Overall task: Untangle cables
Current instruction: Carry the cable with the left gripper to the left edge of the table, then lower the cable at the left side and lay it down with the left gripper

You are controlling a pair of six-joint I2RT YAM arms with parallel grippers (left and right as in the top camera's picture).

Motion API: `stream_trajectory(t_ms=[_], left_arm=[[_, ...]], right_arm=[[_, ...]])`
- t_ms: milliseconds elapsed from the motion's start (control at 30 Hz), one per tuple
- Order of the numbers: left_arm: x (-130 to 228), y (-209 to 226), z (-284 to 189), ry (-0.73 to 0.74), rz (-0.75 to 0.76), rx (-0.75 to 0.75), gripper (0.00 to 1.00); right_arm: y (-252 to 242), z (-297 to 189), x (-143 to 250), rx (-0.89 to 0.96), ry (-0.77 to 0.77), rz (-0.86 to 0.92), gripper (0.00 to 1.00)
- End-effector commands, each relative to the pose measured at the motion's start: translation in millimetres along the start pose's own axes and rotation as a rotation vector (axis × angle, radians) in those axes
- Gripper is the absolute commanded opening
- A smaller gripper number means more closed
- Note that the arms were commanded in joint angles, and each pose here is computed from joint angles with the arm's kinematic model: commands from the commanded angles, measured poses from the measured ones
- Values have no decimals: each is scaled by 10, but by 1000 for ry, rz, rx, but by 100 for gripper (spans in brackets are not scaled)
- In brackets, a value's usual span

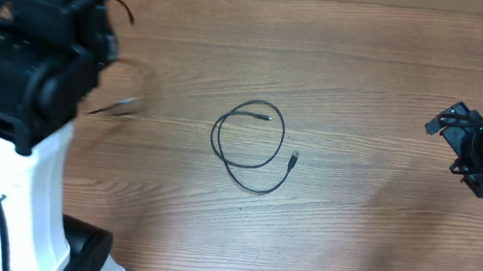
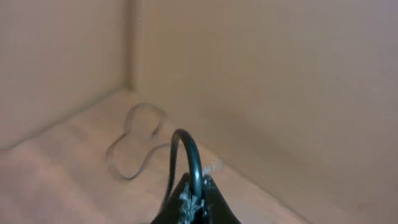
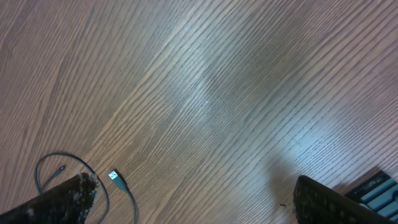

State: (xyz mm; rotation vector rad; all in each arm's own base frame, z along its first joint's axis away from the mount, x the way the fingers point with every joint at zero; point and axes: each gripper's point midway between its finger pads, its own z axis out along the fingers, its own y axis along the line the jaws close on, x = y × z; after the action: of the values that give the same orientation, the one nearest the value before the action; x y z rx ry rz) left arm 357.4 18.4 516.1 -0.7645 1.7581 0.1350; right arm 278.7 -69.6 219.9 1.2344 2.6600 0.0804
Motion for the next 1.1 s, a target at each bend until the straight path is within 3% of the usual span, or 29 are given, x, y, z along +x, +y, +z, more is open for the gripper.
stream_trajectory(t_ms=[0,200,467,733,867,1067], left_arm=[[-26,355,94,48,-230,-59,4],[82,701,263,174,-393,-99,4],[93,843,399,224,-443,-104,4],[114,616,463,332,-509,61,4],[87,748,520,321,-508,28,4],[236,1186,803,368,-538,-136,4]], right_arm=[[7,-27,-28,-5,-14,5,100],[7,-27,-28,-5,-14,5,100],[7,-27,-28,-5,-14,5,100],[8,-27,-29,-6,-14,5,100],[7,-27,-28,-5,-14,5,100],[7,-27,-28,-5,-14,5,100]])
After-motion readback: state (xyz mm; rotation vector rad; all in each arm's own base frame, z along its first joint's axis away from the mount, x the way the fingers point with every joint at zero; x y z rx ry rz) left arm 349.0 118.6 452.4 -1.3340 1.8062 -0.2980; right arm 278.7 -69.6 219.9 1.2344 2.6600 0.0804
